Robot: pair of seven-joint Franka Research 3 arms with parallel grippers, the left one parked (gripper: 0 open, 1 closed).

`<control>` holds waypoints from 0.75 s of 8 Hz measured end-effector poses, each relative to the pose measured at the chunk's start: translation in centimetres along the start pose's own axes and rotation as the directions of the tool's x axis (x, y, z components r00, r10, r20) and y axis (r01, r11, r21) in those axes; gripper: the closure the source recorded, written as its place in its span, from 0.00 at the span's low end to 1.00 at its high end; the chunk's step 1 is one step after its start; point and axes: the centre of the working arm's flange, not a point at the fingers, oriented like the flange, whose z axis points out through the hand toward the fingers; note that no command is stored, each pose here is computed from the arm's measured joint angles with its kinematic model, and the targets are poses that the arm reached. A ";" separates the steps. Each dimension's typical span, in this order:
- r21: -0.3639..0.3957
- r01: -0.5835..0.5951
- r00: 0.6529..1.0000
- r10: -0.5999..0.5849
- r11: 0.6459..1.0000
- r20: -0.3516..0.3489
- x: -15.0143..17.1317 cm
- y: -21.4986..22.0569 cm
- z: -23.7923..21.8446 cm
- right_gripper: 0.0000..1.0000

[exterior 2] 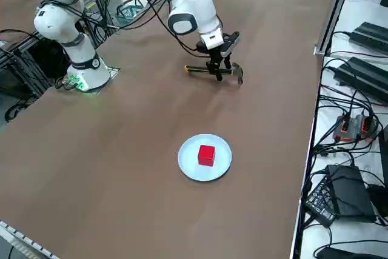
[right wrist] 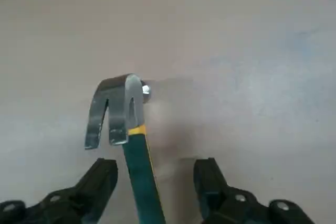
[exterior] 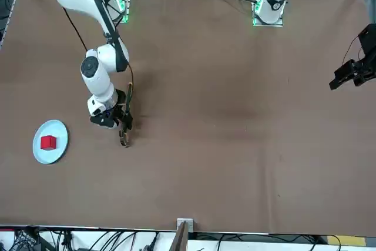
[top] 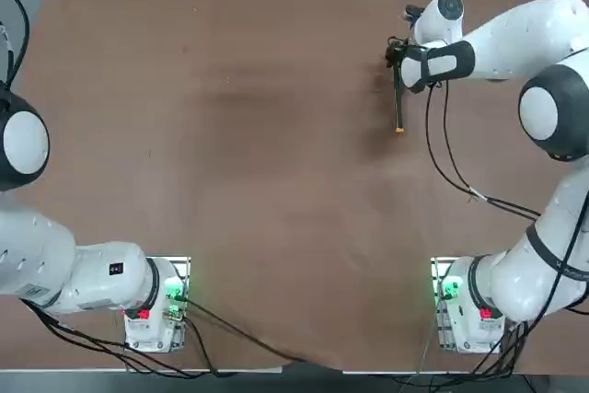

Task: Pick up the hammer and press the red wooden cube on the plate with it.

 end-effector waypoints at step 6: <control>0.001 0.015 1.000 -0.015 1.000 0.004 -0.5 -0.7 0.4 0.79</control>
